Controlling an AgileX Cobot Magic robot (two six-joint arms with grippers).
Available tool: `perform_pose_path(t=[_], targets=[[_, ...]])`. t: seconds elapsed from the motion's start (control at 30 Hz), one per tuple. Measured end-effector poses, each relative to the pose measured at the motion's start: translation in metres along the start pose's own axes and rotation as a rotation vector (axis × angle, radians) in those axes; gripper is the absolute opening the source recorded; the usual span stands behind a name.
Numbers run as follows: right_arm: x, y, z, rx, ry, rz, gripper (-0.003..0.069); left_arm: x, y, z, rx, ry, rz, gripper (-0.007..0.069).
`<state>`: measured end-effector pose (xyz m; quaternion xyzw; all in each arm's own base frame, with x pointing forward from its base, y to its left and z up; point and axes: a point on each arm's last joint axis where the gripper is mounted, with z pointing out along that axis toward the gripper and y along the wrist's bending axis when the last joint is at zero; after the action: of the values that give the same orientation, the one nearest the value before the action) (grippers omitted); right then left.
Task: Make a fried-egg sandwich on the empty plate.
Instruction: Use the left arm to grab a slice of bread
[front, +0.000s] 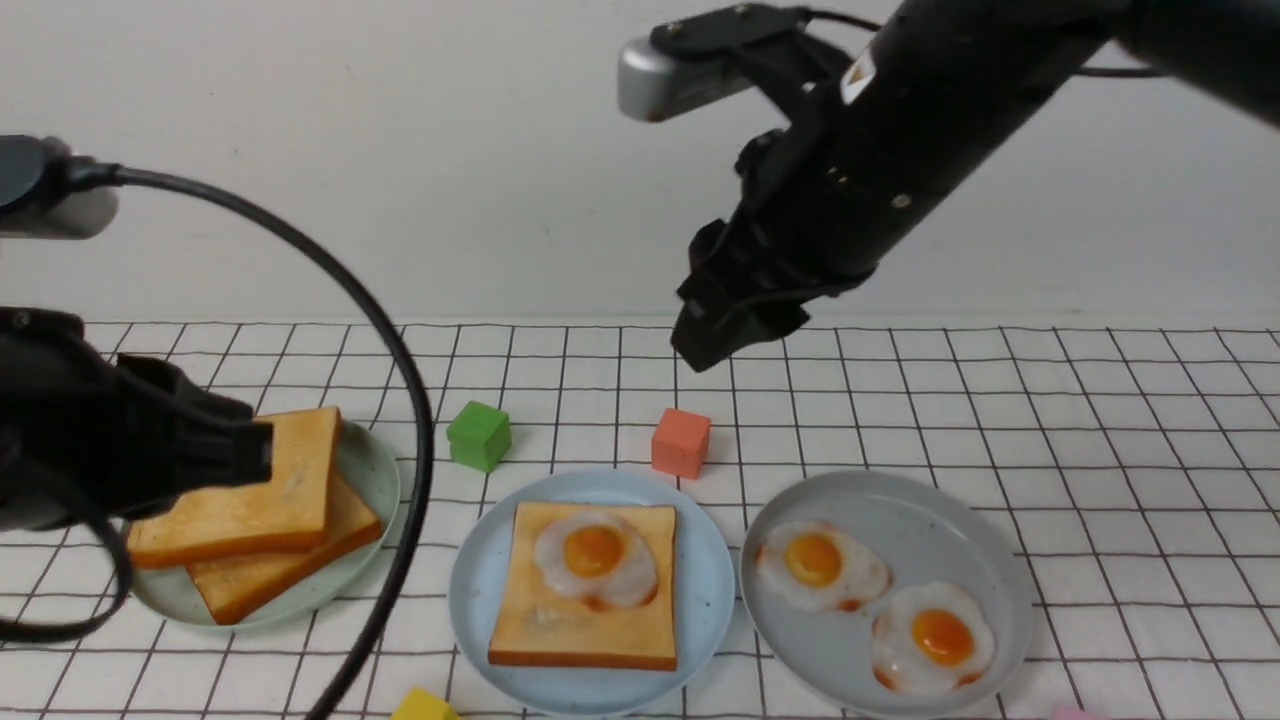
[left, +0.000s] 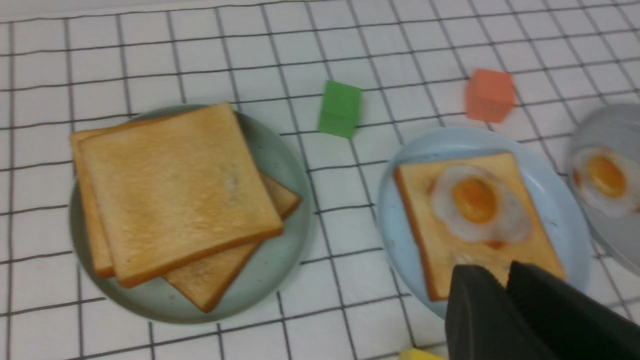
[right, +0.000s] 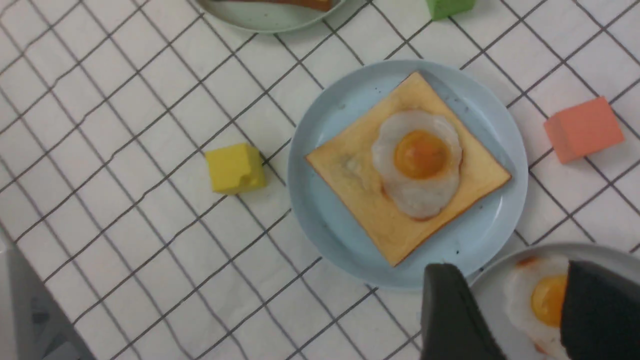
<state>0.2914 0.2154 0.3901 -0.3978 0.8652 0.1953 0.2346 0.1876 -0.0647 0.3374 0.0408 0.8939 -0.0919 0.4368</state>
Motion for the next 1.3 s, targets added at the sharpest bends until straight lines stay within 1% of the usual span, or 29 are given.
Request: perform_pose_path(t=[0.07, 0.1, 0.13, 0.17, 0.2, 0.23, 0.33, 0.43, 0.47, 0.5, 0.57, 0.63, 0.67, 0.7, 0.77, 0.8, 0.87, 0.97, 1.13, 1.23, 1.3], targets=[[0.005, 0.005, -0.009, -0.003, -0.004, 0.002, 0.0333, -0.002, 0.005, 0.008, -0.039, 0.01, -0.028, 0.0105], [0.02, 0.012, -0.02, -0.008, 0.005, 0.006, 0.0333, -0.005, 0.019, 0.02, -0.118, 0.038, -0.091, 0.0106], [0.029, 0.016, -0.026, -0.009, 0.009, 0.007, 0.0333, -0.007, 0.028, 0.025, -0.157, 0.055, -0.125, 0.0106], [0.029, 0.017, -0.029, -0.007, 0.001, 0.003, 0.0333, -0.008, 0.028, 0.026, -0.157, 0.057, -0.127, 0.0106], [0.042, 0.021, -0.033, -0.009, 0.008, 0.0, 0.0333, -0.01, 0.041, 0.032, -0.205, 0.087, -0.179, 0.0106], [0.053, 0.027, -0.042, -0.006, -0.019, -0.021, 0.0333, -0.012, 0.052, 0.035, -0.231, 0.111, -0.228, 0.0106], [0.074, 0.035, -0.05, -0.005, -0.065, -0.067, 0.0333, -0.013, 0.075, 0.044, -0.259, 0.177, -0.305, 0.0106], [0.096, 0.045, -0.058, -0.02, -0.126, -0.104, 0.0333, -0.011, 0.103, 0.058, -0.231, 0.258, -0.433, 0.0108], [0.098, 0.046, -0.058, -0.022, -0.129, -0.105, 0.0333, -0.011, 0.102, 0.058, -0.222, 0.257, -0.434, 0.0108], [0.106, 0.05, -0.061, -0.035, -0.156, -0.118, 0.0333, -0.01, 0.121, 0.067, -0.209, 0.282, -0.51, 0.0112], [0.113, 0.055, -0.062, -0.057, -0.172, -0.118, 0.0333, -0.008, 0.139, 0.078, -0.189, 0.294, -0.592, 0.012], [0.118, 0.056, -0.062, -0.07, -0.175, -0.116, 0.0333, -0.005, 0.152, 0.087, -0.184, 0.307, -0.623, 0.0131], [0.121, 0.059, -0.062, -0.083, -0.179, -0.115, 0.0333, -0.003, 0.163, 0.099, -0.168, 0.319, -0.613, 0.0158], [0.122, 0.059, -0.062, -0.088, -0.18, -0.112, 0.0333, -0.002, 0.168, 0.107, -0.154, 0.328, -0.595, 0.0174], [0.122, 0.06, -0.062, -0.098, -0.184, -0.106, 0.0333, -0.001, 0.174, 0.121, -0.126, 0.34, -0.55, 0.0218], [0.122, 0.06, -0.061, -0.099, -0.184, -0.105, 0.0333, 0.0, 0.175, 0.124, -0.118, 0.345, -0.54, 0.0227], [0.122, 0.06, -0.061, -0.104, -0.185, -0.102, 0.0333, 0.004, 0.181, 0.146, -0.069, 0.374, -0.49, 0.0286], [0.121, 0.061, -0.061, -0.109, -0.191, -0.098, 0.0333, 0.01, 0.187, 0.163, -0.036, 0.385, -0.464, 0.031], [0.121, 0.061, -0.062, -0.117, -0.194, -0.094, 0.0333, 0.025, 0.195, 0.184, -0.034, 0.416, -0.473, 0.0312], [0.121, 0.062, -0.062, -0.12, -0.196, -0.092, 0.0333, 0.032, 0.197, 0.194, -0.024, 0.427, -0.498, 0.0293], [0.121, 0.062, -0.062, -0.122, -0.197, -0.091, 0.0333, 0.034, 0.199, 0.198, -0.011, 0.427, -0.514, 0.0266]])
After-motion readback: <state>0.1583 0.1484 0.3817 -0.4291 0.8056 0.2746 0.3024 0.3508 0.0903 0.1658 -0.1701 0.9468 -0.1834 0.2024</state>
